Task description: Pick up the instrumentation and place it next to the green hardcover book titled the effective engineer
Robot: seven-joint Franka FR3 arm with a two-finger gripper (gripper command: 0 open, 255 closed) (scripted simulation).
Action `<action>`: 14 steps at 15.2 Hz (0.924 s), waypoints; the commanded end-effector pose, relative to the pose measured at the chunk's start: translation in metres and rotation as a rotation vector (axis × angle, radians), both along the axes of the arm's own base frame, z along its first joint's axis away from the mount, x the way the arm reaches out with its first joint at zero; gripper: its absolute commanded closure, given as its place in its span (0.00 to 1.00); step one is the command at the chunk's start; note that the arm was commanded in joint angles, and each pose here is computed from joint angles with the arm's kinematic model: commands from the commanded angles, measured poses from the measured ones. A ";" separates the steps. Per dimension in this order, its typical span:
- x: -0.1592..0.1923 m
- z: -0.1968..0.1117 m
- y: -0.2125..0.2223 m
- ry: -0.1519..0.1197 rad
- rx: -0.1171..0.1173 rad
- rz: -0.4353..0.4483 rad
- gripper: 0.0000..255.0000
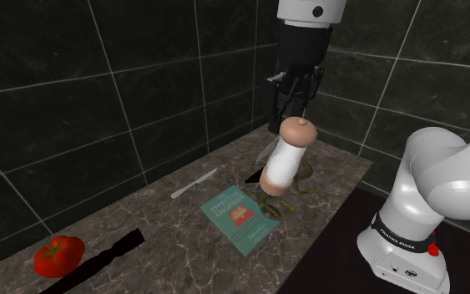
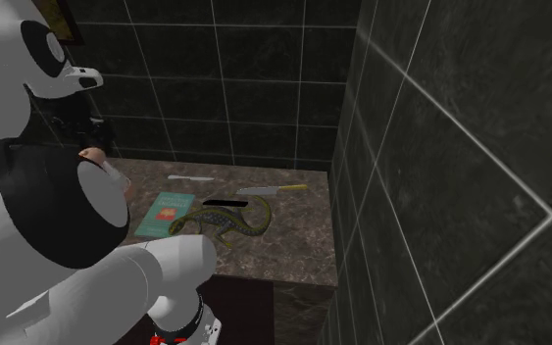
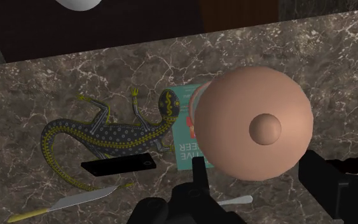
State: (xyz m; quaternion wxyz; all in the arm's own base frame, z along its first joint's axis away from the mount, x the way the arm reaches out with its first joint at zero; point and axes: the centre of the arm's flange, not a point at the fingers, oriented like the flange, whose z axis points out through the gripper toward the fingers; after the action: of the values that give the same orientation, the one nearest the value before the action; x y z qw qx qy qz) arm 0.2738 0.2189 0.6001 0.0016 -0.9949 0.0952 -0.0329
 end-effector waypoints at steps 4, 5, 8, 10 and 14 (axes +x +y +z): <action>-0.021 -0.009 0.033 0.000 0.000 -0.001 1.00; -0.021 -0.014 0.033 0.000 0.000 -0.001 1.00; -0.021 -0.030 0.033 0.000 0.000 -0.001 1.00; -0.021 -0.041 0.033 0.000 0.000 -0.001 1.00; -0.021 -0.062 0.033 0.000 0.000 -0.001 1.00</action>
State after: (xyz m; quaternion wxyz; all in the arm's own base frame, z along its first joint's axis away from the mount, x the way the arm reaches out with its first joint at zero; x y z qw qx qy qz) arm 0.2527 0.2525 0.5435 0.0015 -0.9949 0.0959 -0.0325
